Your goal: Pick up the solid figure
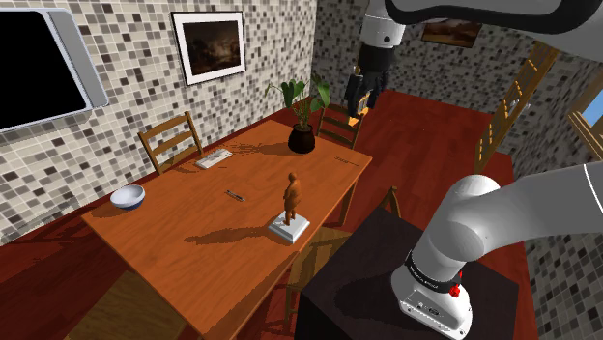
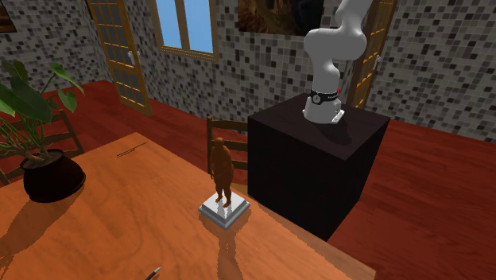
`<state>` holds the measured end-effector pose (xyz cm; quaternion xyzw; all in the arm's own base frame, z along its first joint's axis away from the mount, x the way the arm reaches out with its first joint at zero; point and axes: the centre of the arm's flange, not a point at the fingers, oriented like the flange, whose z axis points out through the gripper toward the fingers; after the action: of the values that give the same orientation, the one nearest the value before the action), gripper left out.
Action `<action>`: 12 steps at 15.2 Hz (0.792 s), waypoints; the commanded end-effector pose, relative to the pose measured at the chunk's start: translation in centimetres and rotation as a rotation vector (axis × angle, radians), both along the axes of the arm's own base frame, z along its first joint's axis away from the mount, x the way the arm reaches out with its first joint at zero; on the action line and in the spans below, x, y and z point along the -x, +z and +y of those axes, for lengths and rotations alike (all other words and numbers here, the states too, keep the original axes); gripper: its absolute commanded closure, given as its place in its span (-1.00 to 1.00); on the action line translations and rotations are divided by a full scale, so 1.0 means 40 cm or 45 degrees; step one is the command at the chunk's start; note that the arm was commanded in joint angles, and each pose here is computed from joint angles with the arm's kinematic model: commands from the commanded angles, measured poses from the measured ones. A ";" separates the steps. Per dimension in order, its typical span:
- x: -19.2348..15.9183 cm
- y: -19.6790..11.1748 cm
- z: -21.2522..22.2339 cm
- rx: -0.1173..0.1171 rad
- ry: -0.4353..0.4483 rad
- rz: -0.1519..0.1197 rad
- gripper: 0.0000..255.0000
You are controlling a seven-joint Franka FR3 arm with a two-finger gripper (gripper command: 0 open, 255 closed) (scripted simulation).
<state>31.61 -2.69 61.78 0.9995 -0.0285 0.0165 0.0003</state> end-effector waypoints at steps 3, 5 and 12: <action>-0.043 -0.052 0.000 0.010 0.006 0.007 -1.00; -0.085 -0.104 0.000 0.020 0.012 0.014 -1.00; -0.231 -0.289 -0.001 0.055 0.033 0.040 -1.00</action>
<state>40.18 -2.68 51.36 0.9997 -0.0164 0.0023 0.0198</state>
